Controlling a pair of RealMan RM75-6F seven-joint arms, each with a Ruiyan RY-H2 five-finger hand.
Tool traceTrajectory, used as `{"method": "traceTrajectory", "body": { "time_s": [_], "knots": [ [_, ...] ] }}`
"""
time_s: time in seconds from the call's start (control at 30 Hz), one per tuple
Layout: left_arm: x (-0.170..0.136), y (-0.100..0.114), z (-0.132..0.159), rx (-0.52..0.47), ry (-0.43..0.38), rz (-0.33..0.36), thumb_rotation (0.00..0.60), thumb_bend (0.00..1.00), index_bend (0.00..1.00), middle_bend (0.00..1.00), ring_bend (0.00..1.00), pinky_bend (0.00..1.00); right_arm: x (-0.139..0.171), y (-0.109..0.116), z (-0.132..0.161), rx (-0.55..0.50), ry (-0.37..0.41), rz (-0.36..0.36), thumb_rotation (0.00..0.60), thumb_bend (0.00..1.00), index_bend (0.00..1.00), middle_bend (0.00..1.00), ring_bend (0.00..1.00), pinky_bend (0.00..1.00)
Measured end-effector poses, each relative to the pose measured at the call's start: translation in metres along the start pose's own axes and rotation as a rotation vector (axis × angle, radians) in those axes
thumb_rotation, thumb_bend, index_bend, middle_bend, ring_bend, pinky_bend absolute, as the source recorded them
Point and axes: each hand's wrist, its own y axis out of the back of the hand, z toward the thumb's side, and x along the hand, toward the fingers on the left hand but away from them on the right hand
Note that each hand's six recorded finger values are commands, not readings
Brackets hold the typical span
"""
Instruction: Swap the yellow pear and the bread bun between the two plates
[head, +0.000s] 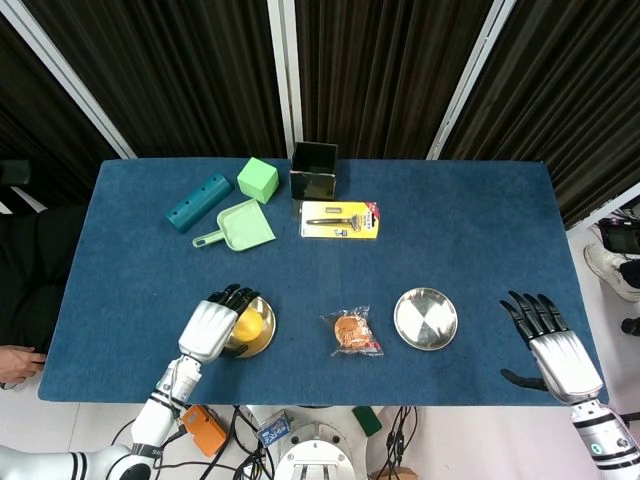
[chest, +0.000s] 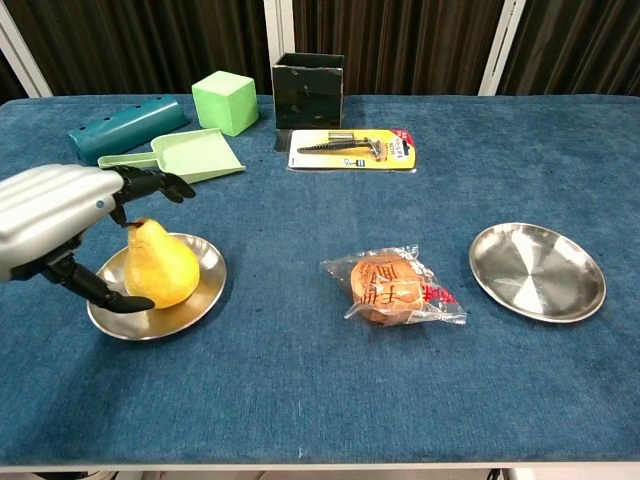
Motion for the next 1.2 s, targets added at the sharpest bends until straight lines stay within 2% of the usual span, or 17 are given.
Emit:
{"method": "traceTrajectory", "body": {
  "time_s": [0.13,0.23,0.4,0.53,0.63,0.87,0.93,1.0,1.07,1.2],
  "knots": [
    [-0.018,0.015,-0.005,0.020,-0.012,0.035,0.600,0.00,0.17,0.17,0.13,0.34,-0.014,-0.004,0.020,0.006,0.073,0.025,0.518,0.26,0.00,0.00,0.00,0.00],
    [-0.038,0.032,-0.016,0.039,-0.006,0.086,0.600,0.00,0.17,0.17,0.12,0.34,-0.031,-0.008,0.041,0.009,0.135,0.061,0.517,0.26,0.00,0.00,0.00,0.00],
    [-0.076,0.055,-0.051,0.027,0.082,0.156,0.600,0.00,0.17,0.15,0.10,0.32,-0.072,-0.023,0.087,0.068,0.231,0.143,0.517,0.26,0.00,0.00,0.00,0.00],
    [-0.097,0.055,-0.071,-0.016,0.139,0.154,0.600,0.00,0.16,0.15,0.10,0.32,-0.108,-0.039,0.125,0.112,0.274,0.183,0.517,0.26,0.00,0.00,0.00,0.00],
    [-0.107,0.053,-0.083,-0.021,0.165,0.146,0.600,0.00,0.16,0.15,0.10,0.32,-0.131,-0.052,0.155,0.107,0.287,0.214,0.516,0.26,0.00,0.00,0.00,0.00],
    [-0.109,0.054,-0.091,-0.018,0.175,0.146,0.600,0.00,0.17,0.15,0.10,0.31,-0.160,-0.077,0.211,0.116,0.326,0.290,0.517,0.27,0.00,0.00,0.00,0.00],
    [-0.109,0.054,-0.093,-0.020,0.181,0.145,0.600,0.00,0.17,0.15,0.10,0.31,-0.166,-0.082,0.225,0.118,0.340,0.301,0.516,0.31,0.01,0.03,0.00,0.02],
    [-0.109,0.054,-0.095,-0.024,0.191,0.142,0.600,0.00,0.17,0.15,0.10,0.31,-0.171,-0.085,0.232,0.123,0.345,0.304,0.515,0.37,0.08,0.09,0.03,0.09],
    [-0.109,0.054,-0.097,-0.032,0.199,0.140,0.600,0.00,0.17,0.15,0.10,0.31,-0.174,-0.087,0.235,0.118,0.344,0.305,0.518,0.41,0.20,0.16,0.08,0.17],
    [-0.109,0.055,-0.100,-0.038,0.207,0.143,0.600,0.00,0.16,0.15,0.10,0.31,-0.177,-0.087,0.238,0.086,0.337,0.289,0.600,0.44,0.52,0.38,0.36,0.43]
  ]
}}
